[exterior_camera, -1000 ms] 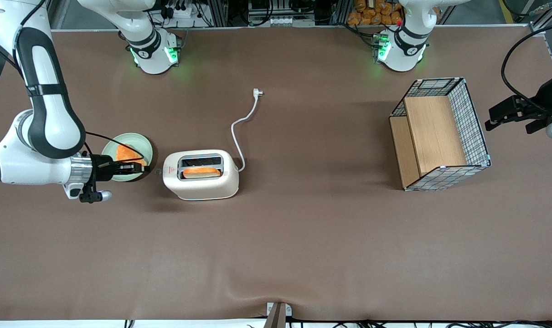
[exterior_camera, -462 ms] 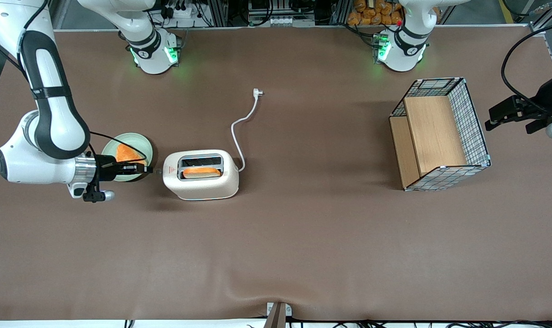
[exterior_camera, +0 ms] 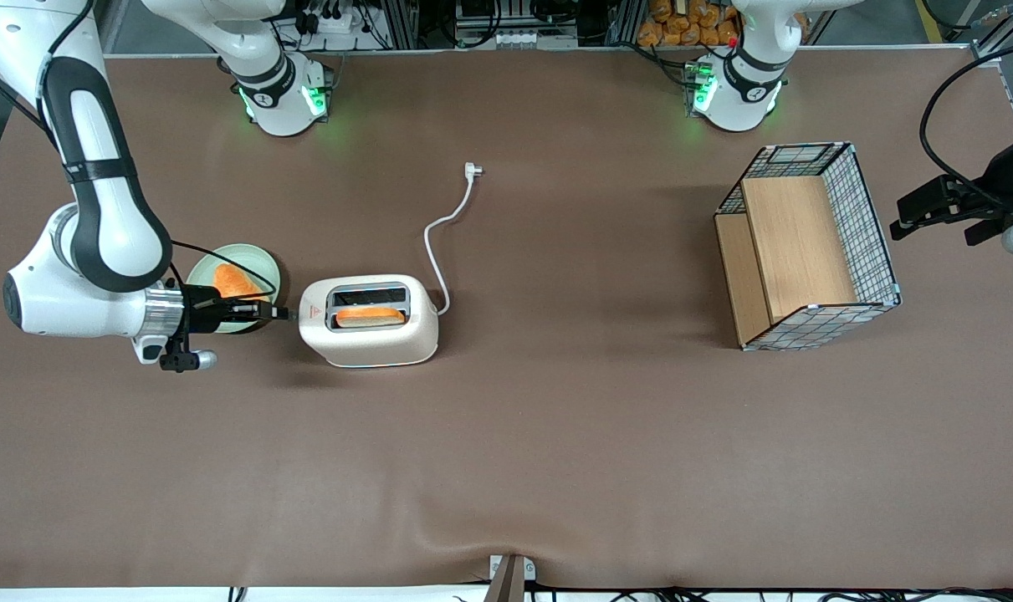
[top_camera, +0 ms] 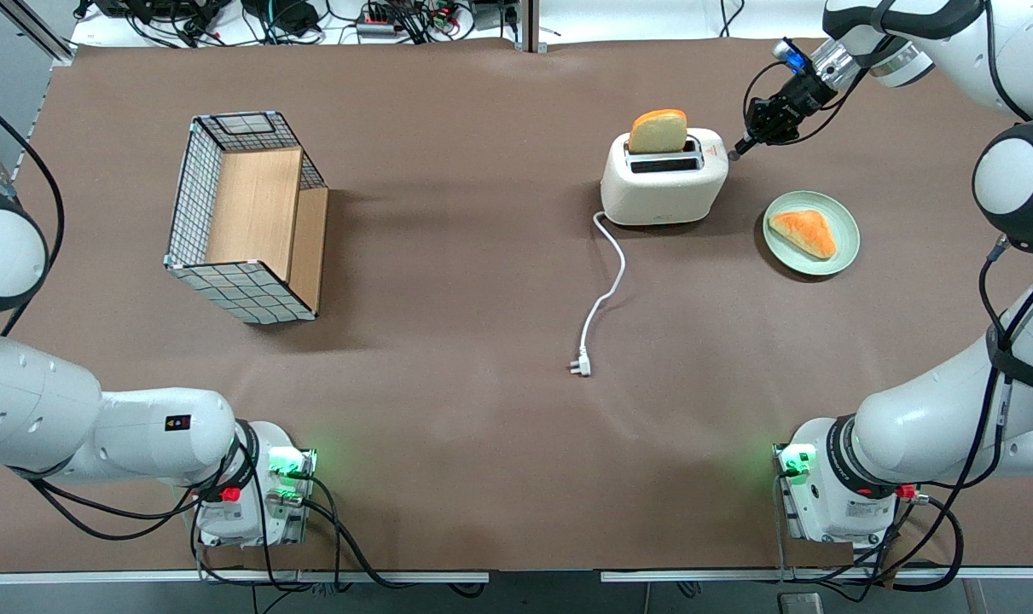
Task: Press toaster button with right arm
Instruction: 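Push the closed right gripper down on the toaster lever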
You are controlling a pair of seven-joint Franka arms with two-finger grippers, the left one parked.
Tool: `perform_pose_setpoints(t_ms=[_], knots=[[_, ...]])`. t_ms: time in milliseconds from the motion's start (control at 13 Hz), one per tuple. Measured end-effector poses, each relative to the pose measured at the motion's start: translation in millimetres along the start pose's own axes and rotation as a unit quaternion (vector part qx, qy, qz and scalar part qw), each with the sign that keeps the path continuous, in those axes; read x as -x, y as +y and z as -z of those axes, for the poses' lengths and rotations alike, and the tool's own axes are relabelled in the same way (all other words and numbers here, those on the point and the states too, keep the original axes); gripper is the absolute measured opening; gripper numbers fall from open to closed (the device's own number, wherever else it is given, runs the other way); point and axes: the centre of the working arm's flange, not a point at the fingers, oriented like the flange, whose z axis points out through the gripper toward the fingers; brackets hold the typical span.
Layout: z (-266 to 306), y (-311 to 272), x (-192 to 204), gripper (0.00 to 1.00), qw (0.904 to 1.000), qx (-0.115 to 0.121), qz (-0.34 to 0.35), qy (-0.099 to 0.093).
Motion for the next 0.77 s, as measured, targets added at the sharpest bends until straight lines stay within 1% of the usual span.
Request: perform_pose_setpoints(t_ms=[769], knots=[[-9.0,6.9,-3.7,0.01,1.0,0.004,-0.004,0.003]])
